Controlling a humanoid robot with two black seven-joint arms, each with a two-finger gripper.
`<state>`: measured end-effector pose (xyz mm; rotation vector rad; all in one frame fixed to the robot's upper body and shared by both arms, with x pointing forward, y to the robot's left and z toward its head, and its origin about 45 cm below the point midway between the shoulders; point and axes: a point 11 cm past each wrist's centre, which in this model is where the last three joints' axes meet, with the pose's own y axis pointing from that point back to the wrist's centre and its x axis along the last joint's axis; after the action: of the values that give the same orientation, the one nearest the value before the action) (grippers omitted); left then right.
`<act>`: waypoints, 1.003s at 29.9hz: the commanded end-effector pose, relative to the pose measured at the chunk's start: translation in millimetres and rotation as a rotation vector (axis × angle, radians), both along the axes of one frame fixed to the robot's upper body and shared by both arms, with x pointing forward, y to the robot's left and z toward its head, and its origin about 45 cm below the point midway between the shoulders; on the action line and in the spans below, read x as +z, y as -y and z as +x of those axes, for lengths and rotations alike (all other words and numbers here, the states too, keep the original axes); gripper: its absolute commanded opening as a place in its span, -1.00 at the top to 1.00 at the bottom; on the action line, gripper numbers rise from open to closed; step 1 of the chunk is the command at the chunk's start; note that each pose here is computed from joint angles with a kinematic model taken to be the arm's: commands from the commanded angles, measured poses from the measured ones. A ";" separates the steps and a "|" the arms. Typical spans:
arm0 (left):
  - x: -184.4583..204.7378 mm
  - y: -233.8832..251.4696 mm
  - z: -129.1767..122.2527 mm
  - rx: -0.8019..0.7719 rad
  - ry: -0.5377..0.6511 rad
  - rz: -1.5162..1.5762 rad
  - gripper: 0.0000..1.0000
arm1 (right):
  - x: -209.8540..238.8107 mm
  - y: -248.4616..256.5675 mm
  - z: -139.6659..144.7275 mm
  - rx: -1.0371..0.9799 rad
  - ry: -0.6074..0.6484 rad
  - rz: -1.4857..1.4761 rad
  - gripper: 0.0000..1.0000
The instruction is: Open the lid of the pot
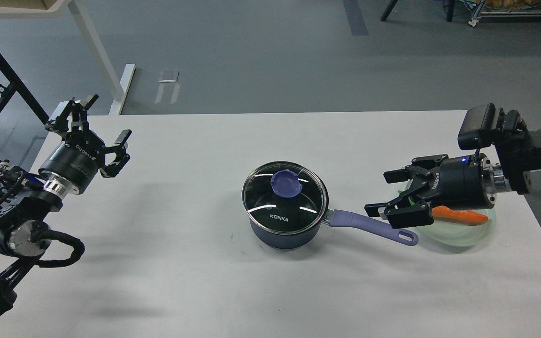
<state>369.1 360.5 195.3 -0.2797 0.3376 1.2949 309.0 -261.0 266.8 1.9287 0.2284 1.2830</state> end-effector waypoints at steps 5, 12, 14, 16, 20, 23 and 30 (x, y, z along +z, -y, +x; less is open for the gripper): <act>2.4 0.4 0.1 -0.002 0.005 0.002 -0.99 | -30.9 -12.7 -9.7 0.129 -0.009 -0.102 -0.98; 3.7 2.6 0.1 -0.007 0.008 -0.002 -0.99 | -52.1 -15.5 3.8 0.146 -0.018 -0.167 -0.96; 4.9 3.9 0.0 -0.012 0.010 -0.002 -0.99 | -55.4 -17.0 3.4 0.151 -0.025 -0.173 -0.94; 6.0 2.5 0.0 -0.011 0.013 0.001 -0.99 | -58.5 -15.7 1.1 0.155 -0.034 -0.181 -0.92; 6.0 2.5 0.0 -0.011 0.013 0.001 -0.98 | -63.6 -9.4 0.3 0.149 -0.044 -0.202 -0.85; 6.0 2.5 0.0 -0.011 0.013 0.001 -0.99 | -66.3 -4.7 1.4 0.154 -0.036 -0.226 -0.77; 7.1 4.3 0.0 -0.016 0.015 -0.002 -0.98 | -69.3 -0.8 0.8 0.158 -0.036 -0.245 -0.31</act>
<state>369.1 357.9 201.7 -0.2861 0.3280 1.2812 309.7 -258.6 198.5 1.7559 0.5397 1.2630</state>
